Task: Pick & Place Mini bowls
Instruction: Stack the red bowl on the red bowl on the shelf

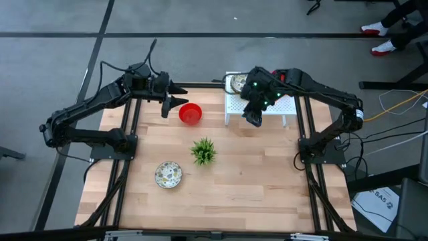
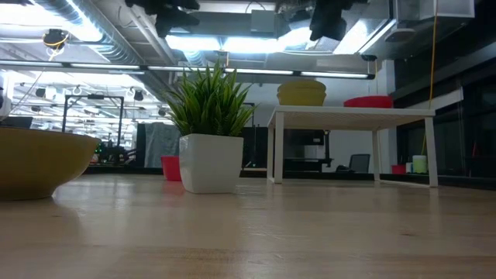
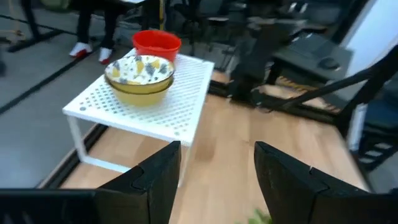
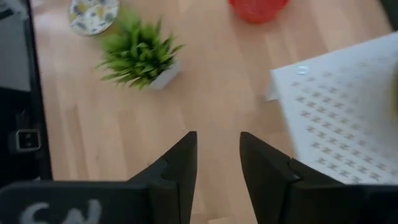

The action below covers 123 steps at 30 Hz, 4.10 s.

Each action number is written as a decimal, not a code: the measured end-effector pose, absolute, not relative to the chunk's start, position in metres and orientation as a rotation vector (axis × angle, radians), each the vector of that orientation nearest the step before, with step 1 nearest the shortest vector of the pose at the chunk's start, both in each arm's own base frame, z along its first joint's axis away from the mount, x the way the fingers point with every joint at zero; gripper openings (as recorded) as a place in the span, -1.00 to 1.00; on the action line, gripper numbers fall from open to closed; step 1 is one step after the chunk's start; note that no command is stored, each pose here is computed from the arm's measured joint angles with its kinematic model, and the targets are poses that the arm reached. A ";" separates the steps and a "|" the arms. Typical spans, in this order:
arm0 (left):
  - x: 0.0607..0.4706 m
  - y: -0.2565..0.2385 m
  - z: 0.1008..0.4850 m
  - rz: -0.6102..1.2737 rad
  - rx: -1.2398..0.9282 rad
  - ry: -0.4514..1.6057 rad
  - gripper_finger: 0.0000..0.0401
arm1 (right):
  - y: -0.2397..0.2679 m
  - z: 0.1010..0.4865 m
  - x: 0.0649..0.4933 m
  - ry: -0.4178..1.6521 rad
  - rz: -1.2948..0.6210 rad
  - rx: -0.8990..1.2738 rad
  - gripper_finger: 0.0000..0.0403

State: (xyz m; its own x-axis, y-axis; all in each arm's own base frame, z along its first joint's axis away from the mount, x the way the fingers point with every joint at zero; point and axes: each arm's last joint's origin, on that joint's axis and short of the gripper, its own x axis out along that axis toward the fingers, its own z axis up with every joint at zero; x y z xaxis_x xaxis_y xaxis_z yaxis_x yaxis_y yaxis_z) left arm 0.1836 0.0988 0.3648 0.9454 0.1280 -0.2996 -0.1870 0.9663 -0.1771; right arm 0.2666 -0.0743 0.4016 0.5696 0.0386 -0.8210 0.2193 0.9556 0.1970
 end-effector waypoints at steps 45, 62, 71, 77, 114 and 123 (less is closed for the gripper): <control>0.277 0.124 0.180 0.130 0.072 1.329 -0.01 | -0.047 0.320 0.295 1.018 -0.133 0.366 -0.40; 0.279 0.123 0.177 0.145 0.099 1.344 -0.41 | -0.047 0.320 0.295 1.018 -0.136 0.372 -0.40; 0.279 0.122 0.177 0.153 0.063 1.337 -0.97 | -0.047 0.320 0.295 1.017 -0.136 0.372 -0.40; 0.276 0.119 0.184 0.140 0.041 1.323 -0.99 | -0.047 0.320 0.295 1.016 -0.136 0.372 -0.40; 0.216 0.065 0.317 -0.062 -0.076 0.797 -0.99 | -0.056 0.339 0.363 0.444 0.111 -0.121 0.13; 0.217 0.059 0.326 -0.127 -0.124 0.769 -0.99 | -0.055 0.332 0.389 0.452 0.152 -0.343 0.37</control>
